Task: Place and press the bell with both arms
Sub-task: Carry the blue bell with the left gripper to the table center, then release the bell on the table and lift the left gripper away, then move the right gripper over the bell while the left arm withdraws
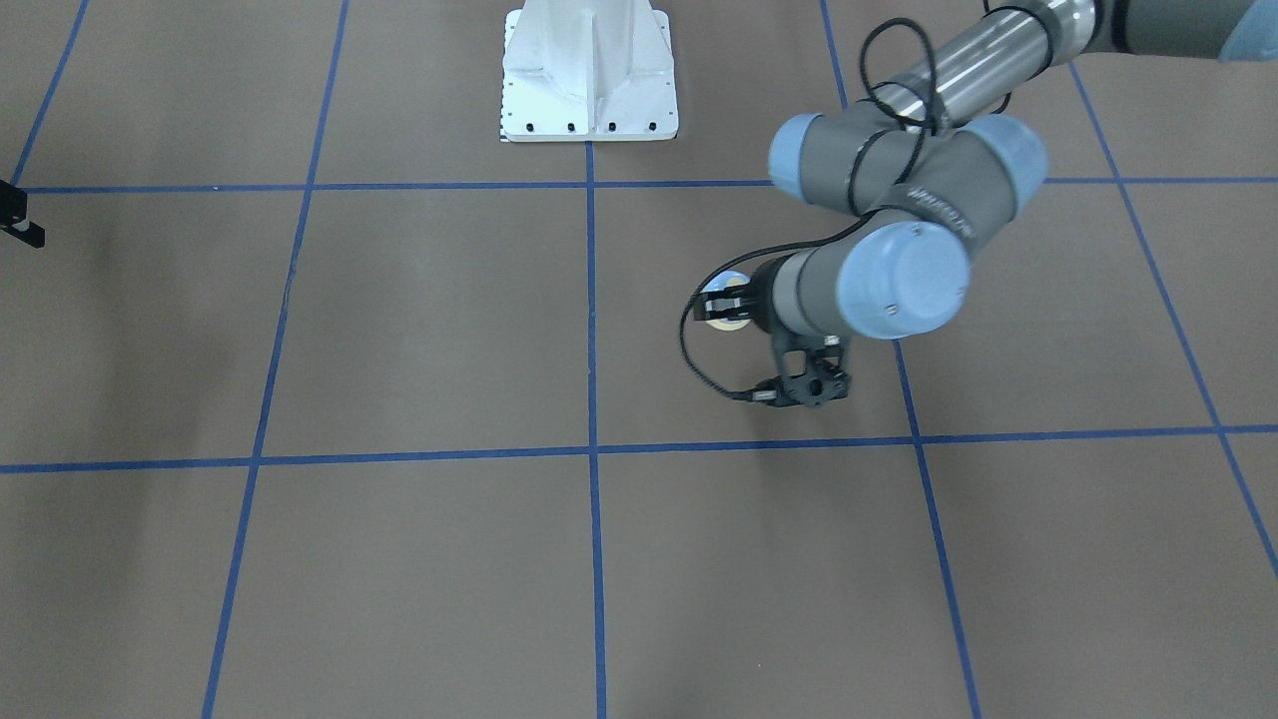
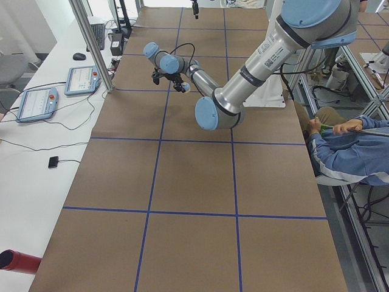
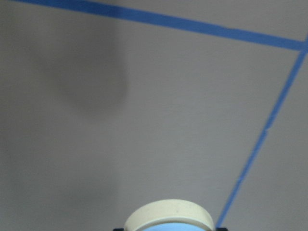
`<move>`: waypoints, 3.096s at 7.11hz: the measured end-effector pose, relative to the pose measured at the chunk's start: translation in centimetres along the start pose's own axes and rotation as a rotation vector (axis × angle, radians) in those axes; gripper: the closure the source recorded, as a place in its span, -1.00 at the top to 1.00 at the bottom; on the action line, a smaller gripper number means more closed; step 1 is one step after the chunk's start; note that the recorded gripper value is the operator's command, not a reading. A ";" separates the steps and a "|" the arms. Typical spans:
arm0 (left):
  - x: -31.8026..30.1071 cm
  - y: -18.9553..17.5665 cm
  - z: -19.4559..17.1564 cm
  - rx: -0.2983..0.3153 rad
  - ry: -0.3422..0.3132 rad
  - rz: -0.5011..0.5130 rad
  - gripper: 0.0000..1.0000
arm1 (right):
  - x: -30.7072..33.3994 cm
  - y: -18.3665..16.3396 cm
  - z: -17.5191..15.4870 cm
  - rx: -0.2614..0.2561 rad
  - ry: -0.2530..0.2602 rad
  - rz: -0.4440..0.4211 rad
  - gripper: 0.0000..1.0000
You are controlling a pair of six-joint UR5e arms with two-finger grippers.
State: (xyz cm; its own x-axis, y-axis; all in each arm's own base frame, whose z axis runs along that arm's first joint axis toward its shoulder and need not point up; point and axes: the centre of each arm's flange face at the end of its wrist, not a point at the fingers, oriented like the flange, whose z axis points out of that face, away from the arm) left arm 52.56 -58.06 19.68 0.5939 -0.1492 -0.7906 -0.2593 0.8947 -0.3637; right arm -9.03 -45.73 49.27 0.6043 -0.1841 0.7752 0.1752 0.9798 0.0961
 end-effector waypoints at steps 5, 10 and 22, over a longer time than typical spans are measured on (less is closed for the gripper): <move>7.6 -0.7 8.1 0.061 -0.062 -0.004 0.09 | 0.0 -0.5 0.2 -0.001 0.001 0.000 1.00; 7.9 -0.5 9.4 0.088 -0.071 0.018 0.98 | -2.4 -1.9 0.0 0.007 -0.008 -0.004 1.00; -29.5 6.9 -10.2 0.295 0.114 0.051 0.98 | -55.8 -10.4 20.4 0.140 -0.015 0.456 -1.00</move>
State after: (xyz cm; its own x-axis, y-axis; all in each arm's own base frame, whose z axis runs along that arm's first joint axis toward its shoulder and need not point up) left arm 25.54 -51.78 35.46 0.4926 -0.1318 -0.8602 -0.0445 0.9834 -0.1762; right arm -60.43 -44.05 17.72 0.5840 0.2674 0.7665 -0.2126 0.9616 -0.1734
